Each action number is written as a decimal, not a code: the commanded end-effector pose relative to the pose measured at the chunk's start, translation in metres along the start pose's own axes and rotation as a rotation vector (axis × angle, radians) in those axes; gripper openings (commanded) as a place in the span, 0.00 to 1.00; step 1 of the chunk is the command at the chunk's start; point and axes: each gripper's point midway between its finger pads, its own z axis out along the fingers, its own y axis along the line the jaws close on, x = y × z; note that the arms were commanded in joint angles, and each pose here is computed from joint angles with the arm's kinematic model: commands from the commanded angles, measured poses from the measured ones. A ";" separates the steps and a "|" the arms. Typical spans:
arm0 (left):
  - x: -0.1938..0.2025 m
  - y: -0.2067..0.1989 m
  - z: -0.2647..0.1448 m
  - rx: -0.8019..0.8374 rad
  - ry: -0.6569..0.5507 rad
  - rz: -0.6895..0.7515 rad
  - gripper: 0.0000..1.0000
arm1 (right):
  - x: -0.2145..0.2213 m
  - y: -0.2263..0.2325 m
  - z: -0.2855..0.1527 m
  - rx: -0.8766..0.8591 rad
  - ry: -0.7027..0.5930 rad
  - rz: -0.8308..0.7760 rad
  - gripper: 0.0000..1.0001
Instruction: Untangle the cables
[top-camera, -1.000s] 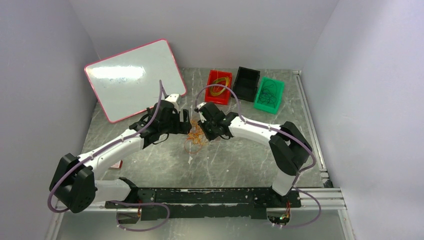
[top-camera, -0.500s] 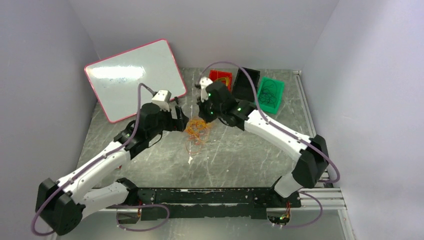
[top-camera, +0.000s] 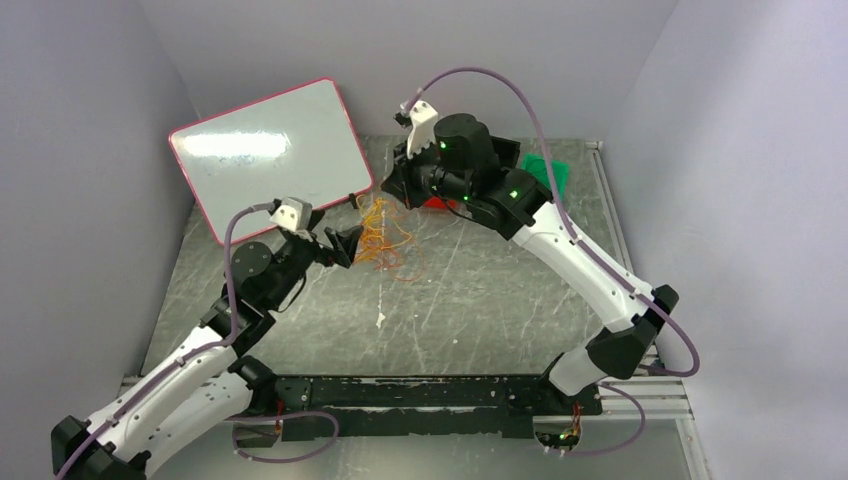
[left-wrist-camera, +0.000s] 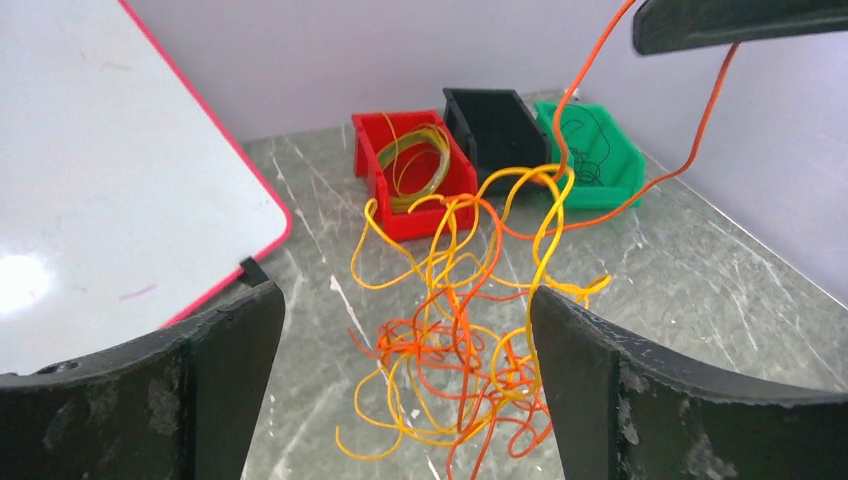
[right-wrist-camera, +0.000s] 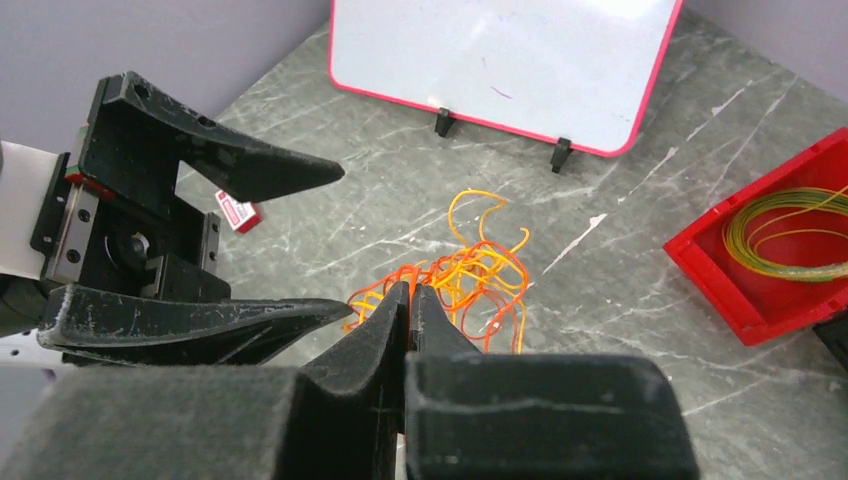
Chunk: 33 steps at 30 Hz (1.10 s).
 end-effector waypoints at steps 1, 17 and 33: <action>-0.030 -0.012 -0.002 0.078 -0.105 0.087 0.96 | 0.013 0.009 0.001 -0.051 0.060 -0.004 0.00; 0.008 -0.054 0.017 0.334 0.011 0.119 0.67 | 0.017 0.028 -0.006 -0.154 0.063 0.015 0.00; 0.057 -0.039 0.025 0.240 0.215 0.033 0.07 | -0.071 -0.018 -0.083 0.191 -0.252 0.028 0.00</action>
